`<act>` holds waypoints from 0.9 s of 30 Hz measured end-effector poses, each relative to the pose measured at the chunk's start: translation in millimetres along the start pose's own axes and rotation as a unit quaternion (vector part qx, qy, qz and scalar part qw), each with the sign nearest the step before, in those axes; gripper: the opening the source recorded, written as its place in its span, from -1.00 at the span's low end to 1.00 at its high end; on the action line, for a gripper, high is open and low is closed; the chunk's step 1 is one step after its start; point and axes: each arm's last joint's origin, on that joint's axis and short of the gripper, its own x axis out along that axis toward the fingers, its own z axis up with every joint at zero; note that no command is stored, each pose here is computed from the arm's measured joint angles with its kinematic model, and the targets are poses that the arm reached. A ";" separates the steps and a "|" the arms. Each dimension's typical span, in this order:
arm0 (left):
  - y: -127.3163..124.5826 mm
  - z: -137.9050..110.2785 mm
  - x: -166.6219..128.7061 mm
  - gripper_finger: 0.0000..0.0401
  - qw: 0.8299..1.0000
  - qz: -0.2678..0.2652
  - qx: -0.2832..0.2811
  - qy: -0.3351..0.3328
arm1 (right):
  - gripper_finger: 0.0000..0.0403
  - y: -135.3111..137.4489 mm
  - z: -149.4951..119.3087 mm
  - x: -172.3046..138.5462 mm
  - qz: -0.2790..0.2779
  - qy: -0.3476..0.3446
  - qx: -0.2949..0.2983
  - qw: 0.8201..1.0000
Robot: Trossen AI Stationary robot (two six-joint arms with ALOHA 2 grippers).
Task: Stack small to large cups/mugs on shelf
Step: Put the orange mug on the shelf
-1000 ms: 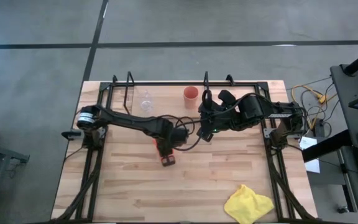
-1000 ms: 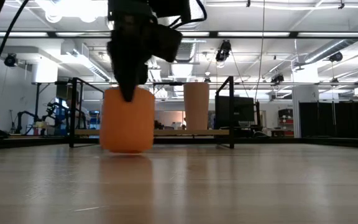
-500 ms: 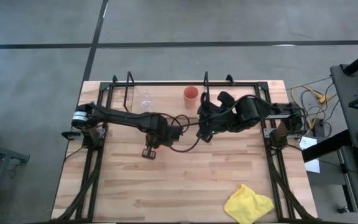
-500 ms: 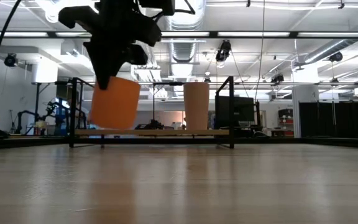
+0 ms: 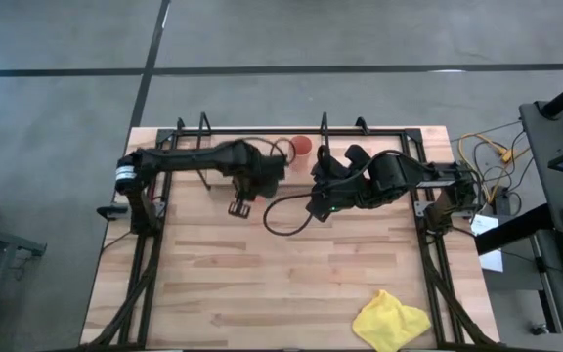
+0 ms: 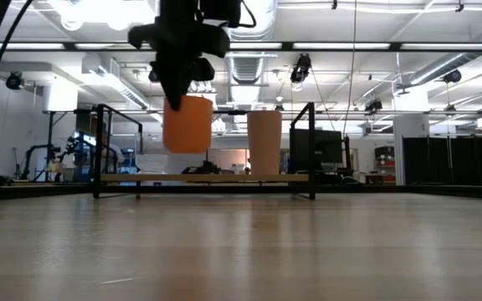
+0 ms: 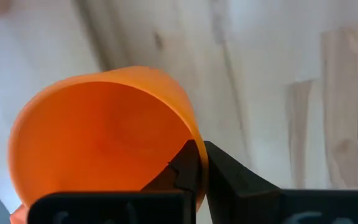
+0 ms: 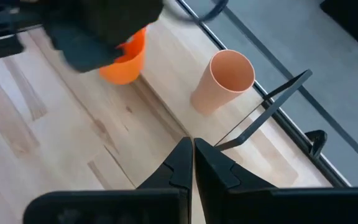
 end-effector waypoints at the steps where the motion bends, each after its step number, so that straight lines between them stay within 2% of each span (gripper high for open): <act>1: 6.5 -1.8 -0.9 -1.00 1.000 0.002 -0.009 -0.004 | -0.96 0.0 0.0 0.0 0.000 0.000 0.002 1.000; 8: 43.2 -10.2 -7.9 -1.00 0.998 0.030 -0.011 -0.047 | -0.96 0.0 0.0 0.0 0.000 0.000 0.006 1.000; 14: 59.3 -19.9 -0.9 -1.00 0.998 0.020 -0.005 -0.051 | -0.96 0.0 0.1 0.0 0.000 0.000 0.006 1.000; 19: 72.3 -25.2 2.2 -1.00 0.998 0.026 -0.024 -0.060 | -0.96 0.0 0.1 0.0 0.000 0.000 0.006 1.000; 24: 83.8 -30.9 4.7 -1.00 0.995 0.010 -0.042 -0.085 | -0.96 0.1 0.1 0.0 0.000 -0.001 0.006 1.000; 27: 89.9 -32.9 11.3 -1.00 0.996 0.004 -0.050 -0.075 | -0.96 0.1 0.2 0.0 0.000 -0.001 0.006 1.000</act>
